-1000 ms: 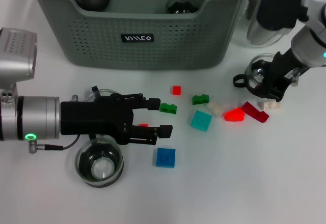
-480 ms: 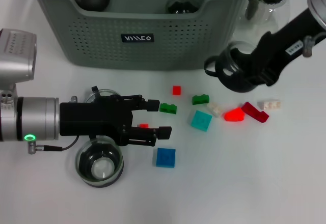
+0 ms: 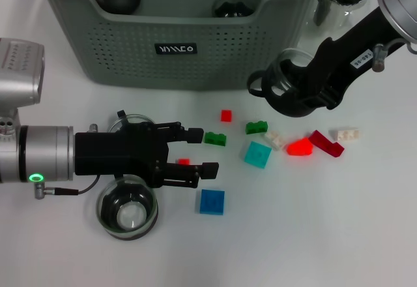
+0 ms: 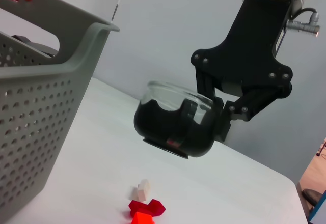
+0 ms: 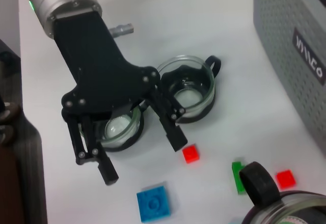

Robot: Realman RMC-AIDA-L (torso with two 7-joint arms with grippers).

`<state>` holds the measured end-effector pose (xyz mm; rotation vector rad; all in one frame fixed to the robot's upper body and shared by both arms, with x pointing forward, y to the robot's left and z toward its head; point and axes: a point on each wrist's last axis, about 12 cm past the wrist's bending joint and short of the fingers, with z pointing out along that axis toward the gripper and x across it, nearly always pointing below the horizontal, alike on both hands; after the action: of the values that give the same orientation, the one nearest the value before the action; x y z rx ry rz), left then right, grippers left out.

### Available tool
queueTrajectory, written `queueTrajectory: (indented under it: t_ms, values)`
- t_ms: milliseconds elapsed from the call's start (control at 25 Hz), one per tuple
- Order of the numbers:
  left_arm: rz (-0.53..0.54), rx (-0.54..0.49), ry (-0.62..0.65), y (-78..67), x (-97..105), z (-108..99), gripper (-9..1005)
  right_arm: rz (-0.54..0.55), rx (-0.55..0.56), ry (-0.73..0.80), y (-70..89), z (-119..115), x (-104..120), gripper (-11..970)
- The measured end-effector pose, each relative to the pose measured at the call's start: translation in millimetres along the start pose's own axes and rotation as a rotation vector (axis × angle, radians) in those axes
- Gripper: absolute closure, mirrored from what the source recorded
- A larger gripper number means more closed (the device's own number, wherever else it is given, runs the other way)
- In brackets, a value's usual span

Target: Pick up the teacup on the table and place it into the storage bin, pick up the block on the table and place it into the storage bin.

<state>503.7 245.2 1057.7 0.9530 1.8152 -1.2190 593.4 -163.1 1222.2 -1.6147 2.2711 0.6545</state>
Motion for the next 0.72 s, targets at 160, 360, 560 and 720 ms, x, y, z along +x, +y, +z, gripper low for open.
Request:
queueTrajectory:
  t_ms: [160, 360, 560, 720]
  values:
    - [0.000, 0.000, -0.001, -0.1, 0.1, -0.3, 184, -0.016, 0.004, 0.002, 0.4, 0.6, -1.1, 903]
    - [0.000, -0.003, -0.001, 0.2, 0.4, -0.5, 185, -0.038, 0.005, 0.017, 1.5, 3.4, -1.6, 902]
    - [0.000, -0.004, 0.000, 0.3, 0.4, -0.5, 185, -0.053, 0.011, 0.051, 3.1, 6.9, -4.0, 902]
    - [0.000, -0.002, -0.001, 0.1, 0.3, -0.5, 186, -0.068, 0.030, 0.044, 3.2, 7.6, -8.2, 902]
